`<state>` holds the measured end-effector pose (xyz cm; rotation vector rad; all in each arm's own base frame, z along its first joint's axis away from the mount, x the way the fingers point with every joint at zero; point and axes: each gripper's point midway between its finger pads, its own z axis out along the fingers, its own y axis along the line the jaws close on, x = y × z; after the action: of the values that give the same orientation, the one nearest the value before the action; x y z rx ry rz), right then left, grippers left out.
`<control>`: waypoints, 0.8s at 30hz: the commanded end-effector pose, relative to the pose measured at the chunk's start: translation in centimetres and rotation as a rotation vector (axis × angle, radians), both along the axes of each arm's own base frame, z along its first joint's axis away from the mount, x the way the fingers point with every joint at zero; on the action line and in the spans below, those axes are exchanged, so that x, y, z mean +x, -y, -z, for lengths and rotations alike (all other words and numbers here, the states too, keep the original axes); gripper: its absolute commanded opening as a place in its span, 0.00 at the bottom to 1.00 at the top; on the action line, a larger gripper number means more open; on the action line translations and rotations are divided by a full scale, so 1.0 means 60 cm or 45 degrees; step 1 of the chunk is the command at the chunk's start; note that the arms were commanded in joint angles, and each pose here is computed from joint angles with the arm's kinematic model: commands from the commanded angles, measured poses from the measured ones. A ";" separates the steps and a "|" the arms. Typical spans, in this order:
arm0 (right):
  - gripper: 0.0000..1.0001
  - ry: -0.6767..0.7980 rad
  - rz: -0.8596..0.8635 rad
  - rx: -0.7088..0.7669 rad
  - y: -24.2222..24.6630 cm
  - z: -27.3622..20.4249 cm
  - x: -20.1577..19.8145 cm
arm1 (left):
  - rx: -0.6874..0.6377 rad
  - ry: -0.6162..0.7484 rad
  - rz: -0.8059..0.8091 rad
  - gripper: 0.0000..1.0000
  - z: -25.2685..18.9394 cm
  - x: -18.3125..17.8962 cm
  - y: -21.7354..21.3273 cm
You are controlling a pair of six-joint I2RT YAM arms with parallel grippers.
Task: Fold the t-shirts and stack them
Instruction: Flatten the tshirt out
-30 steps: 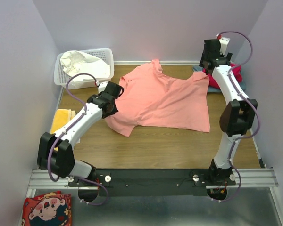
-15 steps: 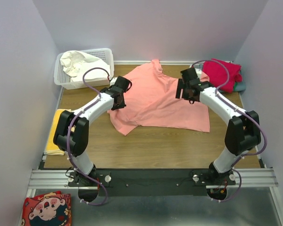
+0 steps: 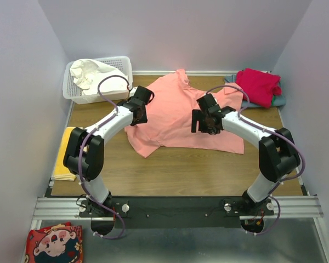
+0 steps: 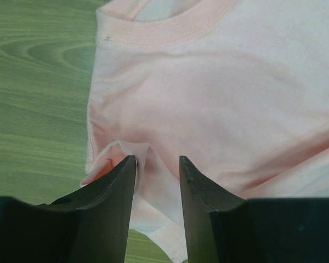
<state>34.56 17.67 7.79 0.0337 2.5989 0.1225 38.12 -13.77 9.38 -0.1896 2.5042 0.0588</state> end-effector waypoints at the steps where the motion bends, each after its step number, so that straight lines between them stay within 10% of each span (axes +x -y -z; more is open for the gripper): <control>1: 0.88 -0.061 -0.064 0.068 -0.035 0.037 -0.022 | 0.111 0.126 -0.100 0.48 -0.070 0.012 -0.042; 24: 0.86 -0.322 0.145 -0.294 0.067 0.170 -0.134 | -0.054 0.005 -0.099 0.50 -0.023 -0.099 -0.083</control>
<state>31.80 19.40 1.89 0.0180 2.6663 0.0866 32.98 -7.67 11.14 -0.3099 2.4837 0.1395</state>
